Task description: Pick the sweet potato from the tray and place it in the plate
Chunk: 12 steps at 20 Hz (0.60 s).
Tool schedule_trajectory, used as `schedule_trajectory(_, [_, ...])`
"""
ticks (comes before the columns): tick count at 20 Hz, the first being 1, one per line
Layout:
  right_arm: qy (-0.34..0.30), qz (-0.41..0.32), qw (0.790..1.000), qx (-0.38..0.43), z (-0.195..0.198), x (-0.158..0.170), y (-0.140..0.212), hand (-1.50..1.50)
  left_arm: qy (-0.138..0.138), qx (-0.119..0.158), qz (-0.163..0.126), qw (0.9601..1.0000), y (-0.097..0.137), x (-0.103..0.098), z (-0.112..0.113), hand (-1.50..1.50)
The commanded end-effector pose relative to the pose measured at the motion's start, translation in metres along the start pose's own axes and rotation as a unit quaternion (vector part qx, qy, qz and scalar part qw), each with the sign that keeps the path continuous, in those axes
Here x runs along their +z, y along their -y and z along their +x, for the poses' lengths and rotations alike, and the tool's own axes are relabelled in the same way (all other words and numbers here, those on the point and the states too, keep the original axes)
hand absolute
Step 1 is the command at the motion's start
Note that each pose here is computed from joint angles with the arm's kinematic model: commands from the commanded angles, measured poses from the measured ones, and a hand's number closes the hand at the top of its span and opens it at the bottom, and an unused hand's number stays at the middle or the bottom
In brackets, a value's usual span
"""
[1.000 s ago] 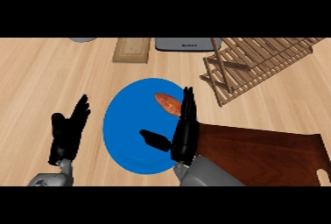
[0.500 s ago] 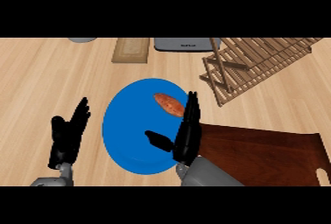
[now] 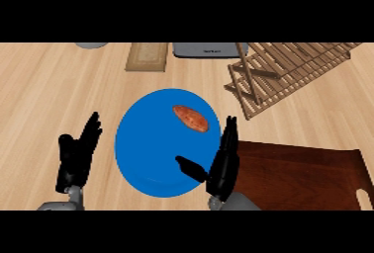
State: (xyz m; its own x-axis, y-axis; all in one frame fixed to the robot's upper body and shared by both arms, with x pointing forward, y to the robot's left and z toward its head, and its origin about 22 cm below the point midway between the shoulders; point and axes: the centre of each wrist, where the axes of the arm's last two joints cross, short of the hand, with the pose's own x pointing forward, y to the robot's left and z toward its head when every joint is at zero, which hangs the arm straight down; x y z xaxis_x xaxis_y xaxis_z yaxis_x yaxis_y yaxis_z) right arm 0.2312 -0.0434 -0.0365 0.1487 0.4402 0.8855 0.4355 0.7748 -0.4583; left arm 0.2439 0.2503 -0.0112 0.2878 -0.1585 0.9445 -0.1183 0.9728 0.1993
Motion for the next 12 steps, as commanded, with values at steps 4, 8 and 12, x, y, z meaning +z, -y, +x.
schedule_trajectory(4, [-0.012, -0.035, 0.999, -0.003, -0.026, 0.015, 0.023, -1.50, 0.005, 0.003, -0.002, 1.0000, -0.012, -0.002, 0.016, 0.00])
schedule_trajectory(8, [-0.003, -0.048, 0.999, -0.002, -0.026, 0.014, 0.040, -1.50, 0.004, 0.001, -0.004, 1.0000, -0.012, -0.005, 0.008, 0.00])
schedule_trajectory(12, [-0.008, -0.071, 0.997, -0.006, -0.040, 0.007, 0.061, -1.50, 0.004, 0.005, -0.005, 1.0000, 0.013, -0.006, 0.001, 0.00])
